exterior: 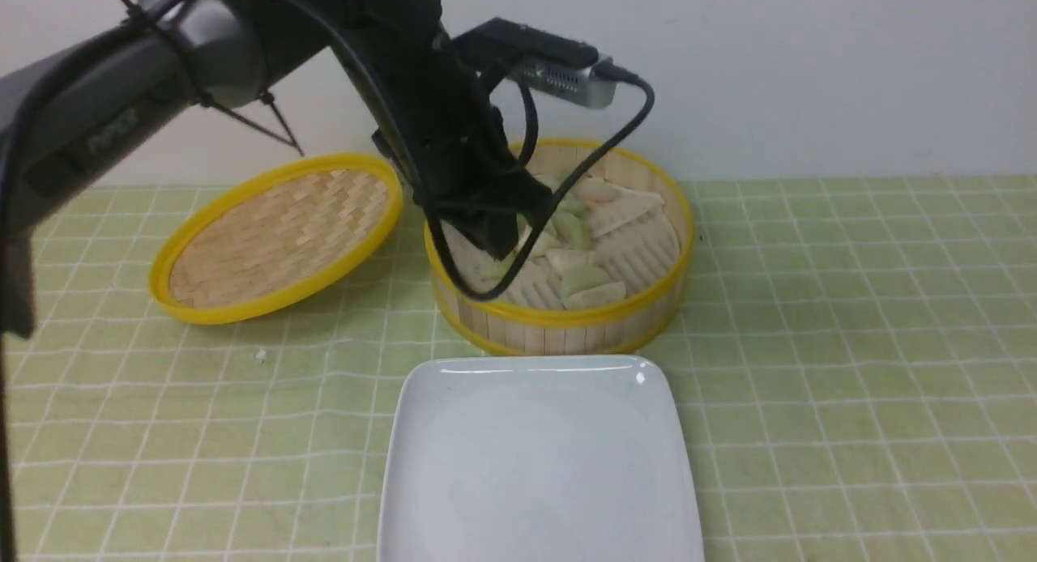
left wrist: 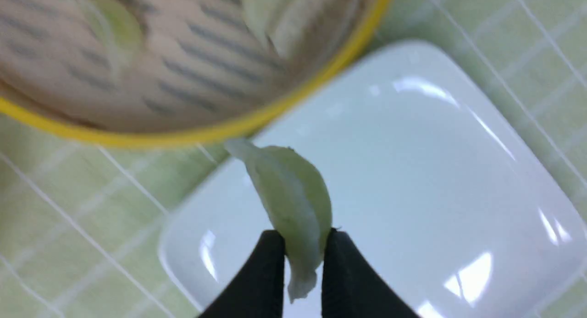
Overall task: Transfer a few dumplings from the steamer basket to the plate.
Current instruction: Use the left arm to put the dumpling into the plate
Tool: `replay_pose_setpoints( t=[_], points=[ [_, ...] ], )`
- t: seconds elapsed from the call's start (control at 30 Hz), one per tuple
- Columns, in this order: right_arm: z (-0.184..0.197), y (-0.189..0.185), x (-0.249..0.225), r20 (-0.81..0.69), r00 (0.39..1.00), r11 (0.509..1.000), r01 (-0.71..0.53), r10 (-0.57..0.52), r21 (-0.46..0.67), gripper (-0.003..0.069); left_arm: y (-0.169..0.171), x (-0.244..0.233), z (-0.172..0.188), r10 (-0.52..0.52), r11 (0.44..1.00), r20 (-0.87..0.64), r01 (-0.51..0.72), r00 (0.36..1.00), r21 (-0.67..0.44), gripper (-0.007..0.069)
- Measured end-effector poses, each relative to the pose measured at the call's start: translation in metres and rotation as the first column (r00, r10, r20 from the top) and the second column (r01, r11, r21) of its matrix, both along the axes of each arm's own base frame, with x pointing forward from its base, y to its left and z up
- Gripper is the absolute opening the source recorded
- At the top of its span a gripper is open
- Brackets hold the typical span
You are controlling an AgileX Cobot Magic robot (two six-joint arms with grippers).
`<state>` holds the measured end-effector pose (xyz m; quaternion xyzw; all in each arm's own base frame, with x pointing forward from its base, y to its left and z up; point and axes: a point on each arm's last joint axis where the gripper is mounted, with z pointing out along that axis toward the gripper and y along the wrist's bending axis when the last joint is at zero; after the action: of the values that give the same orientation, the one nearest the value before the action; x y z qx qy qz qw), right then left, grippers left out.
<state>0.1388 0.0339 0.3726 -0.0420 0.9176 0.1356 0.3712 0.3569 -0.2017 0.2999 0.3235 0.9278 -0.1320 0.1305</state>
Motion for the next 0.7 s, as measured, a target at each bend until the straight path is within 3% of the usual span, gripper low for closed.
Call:
replay_pose_setpoints(
  t=[0.17,0.37,0.57,0.63,0.7],
  points=[
    [0.0,0.0,0.0,0.009,1.0,1.0,-0.007,0.007,-0.006,-0.0015,-0.002,-0.047,-0.048,-0.033,0.998,-0.206,0.042,0.978,0.04,0.0078],
    [0.001,0.001,0.006,0.018,1.0,1.0,-0.004,0.004,0.0,-0.0015,-0.011,-0.054,-0.086,-0.029,0.997,-0.246,0.045,0.969,0.062,0.0113],
    [0.015,0.012,0.053,-0.031,0.996,0.996,-0.084,0.084,0.004,-0.0015,-0.014,-0.051,-0.093,-0.027,0.997,-0.251,0.045,0.968,0.067,0.0377],
    [0.019,0.022,0.077,-0.045,0.987,0.988,-0.152,0.153,0.01,-0.0015,-0.014,-0.05,-0.089,-0.032,0.997,-0.249,0.05,0.968,0.066,0.044],
    [0.019,0.035,0.097,-0.06,0.974,0.976,-0.217,0.217,0.01,-0.0015,-0.014,-0.05,-0.084,-0.037,0.996,-0.254,0.056,0.966,0.069,0.0446]
  ],
)
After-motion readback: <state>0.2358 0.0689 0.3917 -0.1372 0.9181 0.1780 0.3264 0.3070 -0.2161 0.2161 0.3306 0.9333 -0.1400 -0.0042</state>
